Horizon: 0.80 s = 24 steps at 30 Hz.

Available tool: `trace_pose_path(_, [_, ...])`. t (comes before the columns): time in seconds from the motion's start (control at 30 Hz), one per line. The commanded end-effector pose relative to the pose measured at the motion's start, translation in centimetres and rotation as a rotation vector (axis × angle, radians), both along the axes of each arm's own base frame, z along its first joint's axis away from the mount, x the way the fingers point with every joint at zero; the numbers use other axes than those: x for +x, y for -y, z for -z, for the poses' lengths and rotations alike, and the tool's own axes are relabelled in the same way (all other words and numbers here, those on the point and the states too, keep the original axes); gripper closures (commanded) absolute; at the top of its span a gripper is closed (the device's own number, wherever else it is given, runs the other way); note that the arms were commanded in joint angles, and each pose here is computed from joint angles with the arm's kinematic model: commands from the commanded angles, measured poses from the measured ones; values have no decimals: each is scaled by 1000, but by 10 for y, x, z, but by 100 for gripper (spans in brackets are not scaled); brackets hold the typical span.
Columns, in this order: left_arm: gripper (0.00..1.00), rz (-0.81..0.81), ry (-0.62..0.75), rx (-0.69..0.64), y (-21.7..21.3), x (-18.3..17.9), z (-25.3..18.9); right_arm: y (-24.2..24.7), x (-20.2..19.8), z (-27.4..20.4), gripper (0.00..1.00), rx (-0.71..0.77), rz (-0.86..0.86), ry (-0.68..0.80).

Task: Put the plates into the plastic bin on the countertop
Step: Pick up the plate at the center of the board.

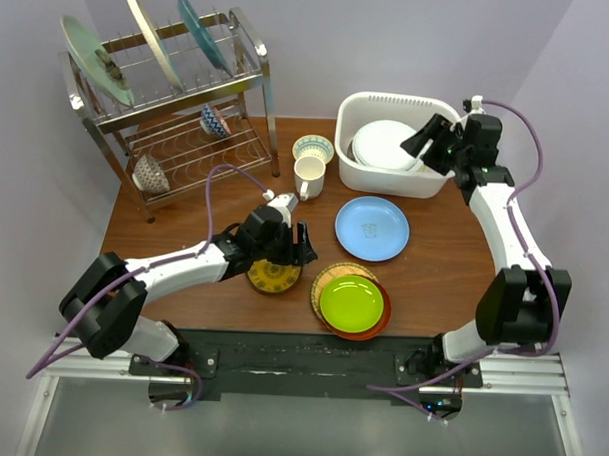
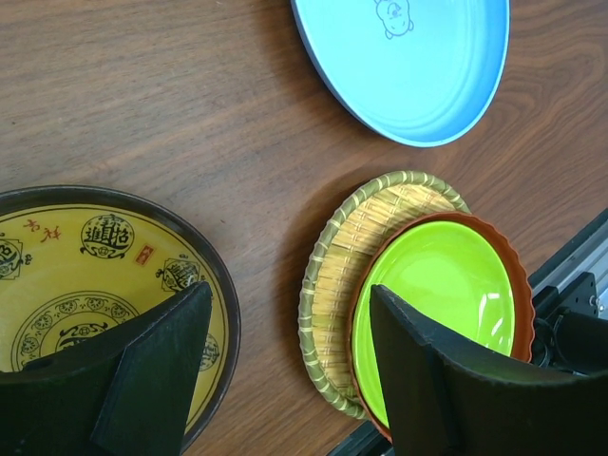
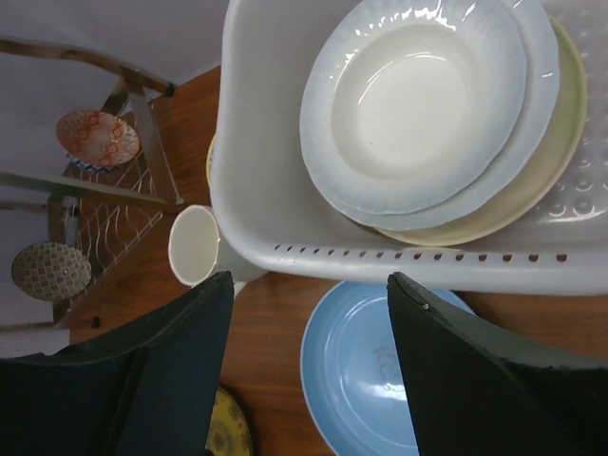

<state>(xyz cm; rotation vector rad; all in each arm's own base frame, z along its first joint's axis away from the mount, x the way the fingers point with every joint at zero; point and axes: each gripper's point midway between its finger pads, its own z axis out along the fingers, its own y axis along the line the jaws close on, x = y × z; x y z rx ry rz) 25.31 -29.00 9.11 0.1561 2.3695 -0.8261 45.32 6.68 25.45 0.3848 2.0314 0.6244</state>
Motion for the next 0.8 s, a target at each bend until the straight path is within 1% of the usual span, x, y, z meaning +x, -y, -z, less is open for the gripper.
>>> trace_pose_path(0.0, [28, -2, 16, -51, 9, 3, -8, -15, -32, 9, 31, 31, -96, -26])
trace_pose_path(0.13, [28, 10, 20, -71, 14, 4, -11, -17, -56, 25, 31, 31, -114, -60])
trace_pose_path(0.17, [28, 11, 16, -71, 14, 3, -10, -17, -62, 36, 31, 29, -111, -87])
trace_pose_path(0.2, [28, 11, 17, -72, 14, 3, -11, -16, -68, 35, 31, 17, -112, -82])
trace_pose_path(0.4, [28, 7, 16, -76, 14, 2, -11, -9, -95, 67, 31, -32, -105, -183])
trace_pose_path(0.5, [28, 7, 19, -85, 15, 0, -13, -3, -102, 84, 31, -62, -91, -237])
trace_pose_path(0.77, [28, -1, 32, -94, 11, -4, -19, -4, -110, 131, 32, -54, -94, -334])
